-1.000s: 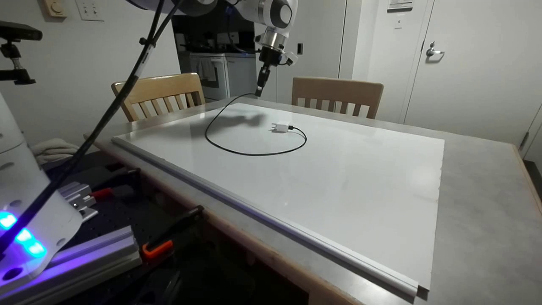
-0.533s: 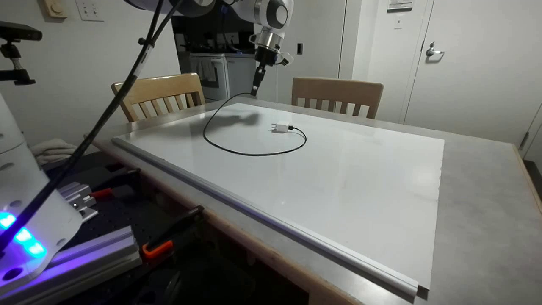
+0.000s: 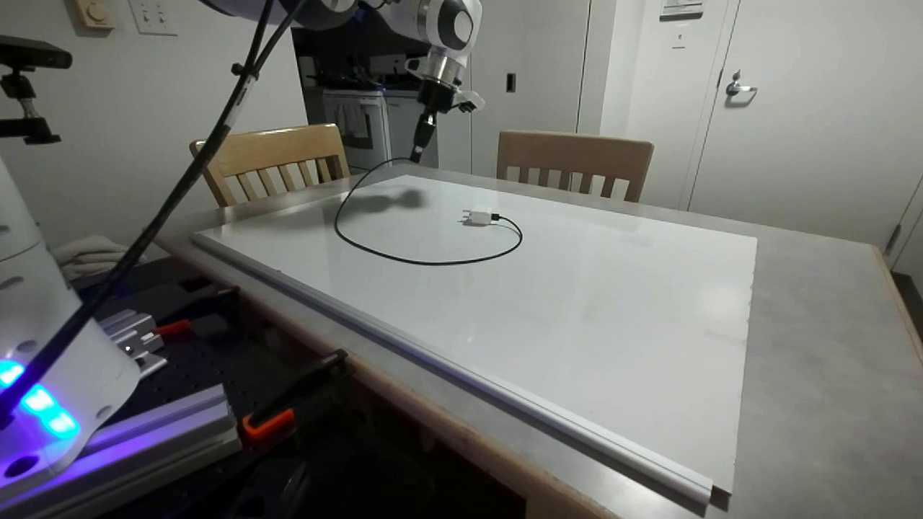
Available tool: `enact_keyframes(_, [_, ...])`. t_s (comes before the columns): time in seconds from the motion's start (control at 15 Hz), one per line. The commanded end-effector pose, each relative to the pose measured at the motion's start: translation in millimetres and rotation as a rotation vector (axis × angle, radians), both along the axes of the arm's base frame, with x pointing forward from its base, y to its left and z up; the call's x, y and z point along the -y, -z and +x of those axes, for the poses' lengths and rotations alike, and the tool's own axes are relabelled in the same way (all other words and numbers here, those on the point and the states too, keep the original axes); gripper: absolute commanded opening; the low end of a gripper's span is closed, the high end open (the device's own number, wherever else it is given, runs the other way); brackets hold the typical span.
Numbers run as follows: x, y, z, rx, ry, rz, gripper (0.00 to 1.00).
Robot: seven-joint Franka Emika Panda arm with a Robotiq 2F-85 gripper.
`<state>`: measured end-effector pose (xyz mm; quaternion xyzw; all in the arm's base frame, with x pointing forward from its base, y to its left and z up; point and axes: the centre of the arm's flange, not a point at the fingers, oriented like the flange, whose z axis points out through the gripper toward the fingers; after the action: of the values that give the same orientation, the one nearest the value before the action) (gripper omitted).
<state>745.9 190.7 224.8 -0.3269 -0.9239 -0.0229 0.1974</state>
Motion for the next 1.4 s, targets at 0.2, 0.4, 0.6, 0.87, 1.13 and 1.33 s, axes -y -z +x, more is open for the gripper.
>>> enact_keyframes(0.2, [-30.8, 3.1, 59.1, 0.011, -0.179, -0.018, 0.02])
enact_keyframes(0.4, [-41.3, 1.9, 64.4, 0.059, -0.221, -0.046, 0.02])
enact_keyframes(0.6, [-48.8, -1.7, 67.1, 0.147, -0.235, -0.059, 0.02])
enact_keyframes(0.87, [-53.0, -11.4, 73.7, 0.208, -0.274, -0.063, 0.02])
enact_keyframes(1.13, [-35.6, -9.8, 6.8, 0.185, -0.252, -0.065, 0.06])
enact_keyframes(1.33, [-35.5, -10.3, 6.2, 0.183, -0.251, -0.065, 0.06])
